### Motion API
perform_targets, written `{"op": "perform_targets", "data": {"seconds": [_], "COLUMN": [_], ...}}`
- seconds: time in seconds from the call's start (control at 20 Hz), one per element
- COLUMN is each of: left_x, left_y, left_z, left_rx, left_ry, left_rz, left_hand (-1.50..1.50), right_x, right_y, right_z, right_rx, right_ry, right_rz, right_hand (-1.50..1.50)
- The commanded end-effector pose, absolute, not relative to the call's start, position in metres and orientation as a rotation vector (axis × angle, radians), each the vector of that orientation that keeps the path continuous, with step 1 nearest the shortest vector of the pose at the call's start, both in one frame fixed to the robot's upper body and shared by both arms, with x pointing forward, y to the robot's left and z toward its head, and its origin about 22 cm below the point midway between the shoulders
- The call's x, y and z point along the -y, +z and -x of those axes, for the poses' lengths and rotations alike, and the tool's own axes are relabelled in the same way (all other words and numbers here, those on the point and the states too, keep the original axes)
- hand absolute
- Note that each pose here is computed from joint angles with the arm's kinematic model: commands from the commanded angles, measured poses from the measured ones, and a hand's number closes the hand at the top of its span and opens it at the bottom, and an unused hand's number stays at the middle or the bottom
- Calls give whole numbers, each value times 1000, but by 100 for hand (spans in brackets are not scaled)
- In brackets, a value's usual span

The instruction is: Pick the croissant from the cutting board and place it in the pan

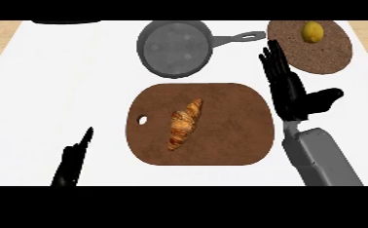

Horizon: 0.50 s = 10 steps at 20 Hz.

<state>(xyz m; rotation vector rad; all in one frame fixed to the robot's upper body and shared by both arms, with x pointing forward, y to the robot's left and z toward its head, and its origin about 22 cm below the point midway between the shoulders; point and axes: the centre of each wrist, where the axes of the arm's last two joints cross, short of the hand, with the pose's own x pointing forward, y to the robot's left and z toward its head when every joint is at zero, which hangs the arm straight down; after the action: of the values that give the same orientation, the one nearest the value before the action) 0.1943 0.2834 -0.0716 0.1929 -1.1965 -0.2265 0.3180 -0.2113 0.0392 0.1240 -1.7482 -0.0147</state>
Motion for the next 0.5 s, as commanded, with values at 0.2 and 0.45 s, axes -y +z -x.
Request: {"op": "perform_targets", "data": {"seconds": [0.2,0.45], "left_x": [-287,-299], "left_y": [-22,-21], "left_z": [-139,-126], "left_rx": [1564,1527], "left_ry": [-103,-30], "left_rz": [-200,-238], "left_hand": [0,0], "right_x": [172,190], "right_y": [21,11], "right_z": [-308,-302], "right_rx": [1650,1744], "right_ry": [220,279], "right_rz": [-217,154], "right_hand": [150,-150]}}
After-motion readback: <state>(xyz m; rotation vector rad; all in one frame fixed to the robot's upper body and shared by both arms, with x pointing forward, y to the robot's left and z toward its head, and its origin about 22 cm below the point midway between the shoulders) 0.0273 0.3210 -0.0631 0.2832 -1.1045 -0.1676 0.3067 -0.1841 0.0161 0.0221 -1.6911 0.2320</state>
